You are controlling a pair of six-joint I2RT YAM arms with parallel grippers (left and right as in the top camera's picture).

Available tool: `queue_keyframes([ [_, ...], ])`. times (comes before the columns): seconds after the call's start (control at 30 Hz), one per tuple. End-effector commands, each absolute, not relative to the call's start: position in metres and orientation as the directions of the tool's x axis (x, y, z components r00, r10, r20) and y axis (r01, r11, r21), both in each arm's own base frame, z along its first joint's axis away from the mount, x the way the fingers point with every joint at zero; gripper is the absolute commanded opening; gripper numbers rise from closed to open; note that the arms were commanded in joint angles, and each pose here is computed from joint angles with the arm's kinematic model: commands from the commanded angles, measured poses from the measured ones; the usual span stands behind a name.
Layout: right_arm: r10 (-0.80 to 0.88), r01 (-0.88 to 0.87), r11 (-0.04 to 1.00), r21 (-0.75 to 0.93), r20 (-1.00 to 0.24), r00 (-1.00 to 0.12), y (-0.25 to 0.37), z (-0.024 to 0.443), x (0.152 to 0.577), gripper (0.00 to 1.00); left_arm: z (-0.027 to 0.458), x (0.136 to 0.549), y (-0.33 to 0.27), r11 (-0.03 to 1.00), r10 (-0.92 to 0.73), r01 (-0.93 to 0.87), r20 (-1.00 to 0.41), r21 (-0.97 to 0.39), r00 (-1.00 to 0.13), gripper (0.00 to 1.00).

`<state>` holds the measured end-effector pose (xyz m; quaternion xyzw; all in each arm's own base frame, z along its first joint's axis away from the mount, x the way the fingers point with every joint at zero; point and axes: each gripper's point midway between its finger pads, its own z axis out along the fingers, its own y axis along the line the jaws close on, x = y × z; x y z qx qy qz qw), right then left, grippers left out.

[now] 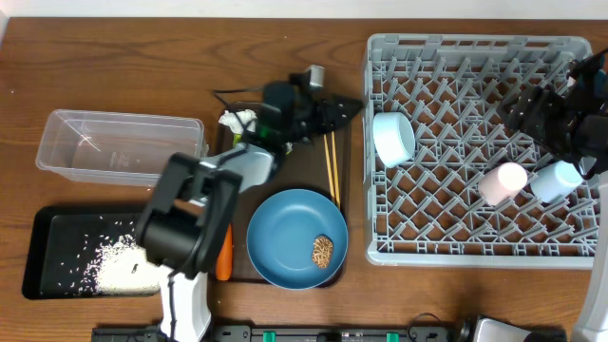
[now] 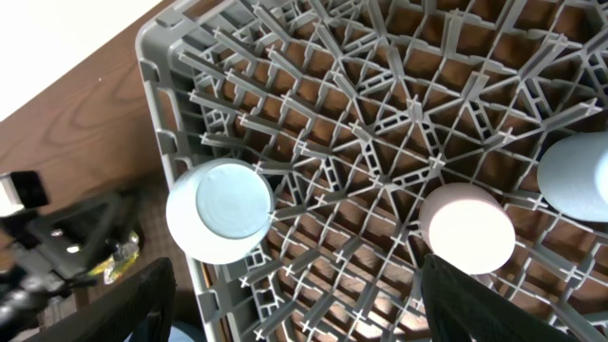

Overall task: Sort waste into correct bins and load items into the dishwasher rack
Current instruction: 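Release the bowl into the rack and reach left gripper to wrappers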

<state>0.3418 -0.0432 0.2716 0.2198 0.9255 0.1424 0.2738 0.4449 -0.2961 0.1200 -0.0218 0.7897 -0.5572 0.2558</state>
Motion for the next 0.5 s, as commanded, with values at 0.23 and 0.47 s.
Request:
queue_keyframes([
  [0.23, 0.484, 0.329, 0.865, 0.379, -0.459, -0.745, -0.047, 0.276, 0.339, 0.77, 0.152, 0.421, -0.190, 0.820, -0.203, 0.191, -0.587, -0.539, -0.783, 0.61],
  [0.47, 0.483, 0.328, 0.865, 0.379, -0.459, -0.746, -0.046, 0.276, 0.339, 0.77, 0.170, 0.380, -0.143, 0.925, -0.142, 0.106, -0.591, -0.365, -0.794, 0.98],
])
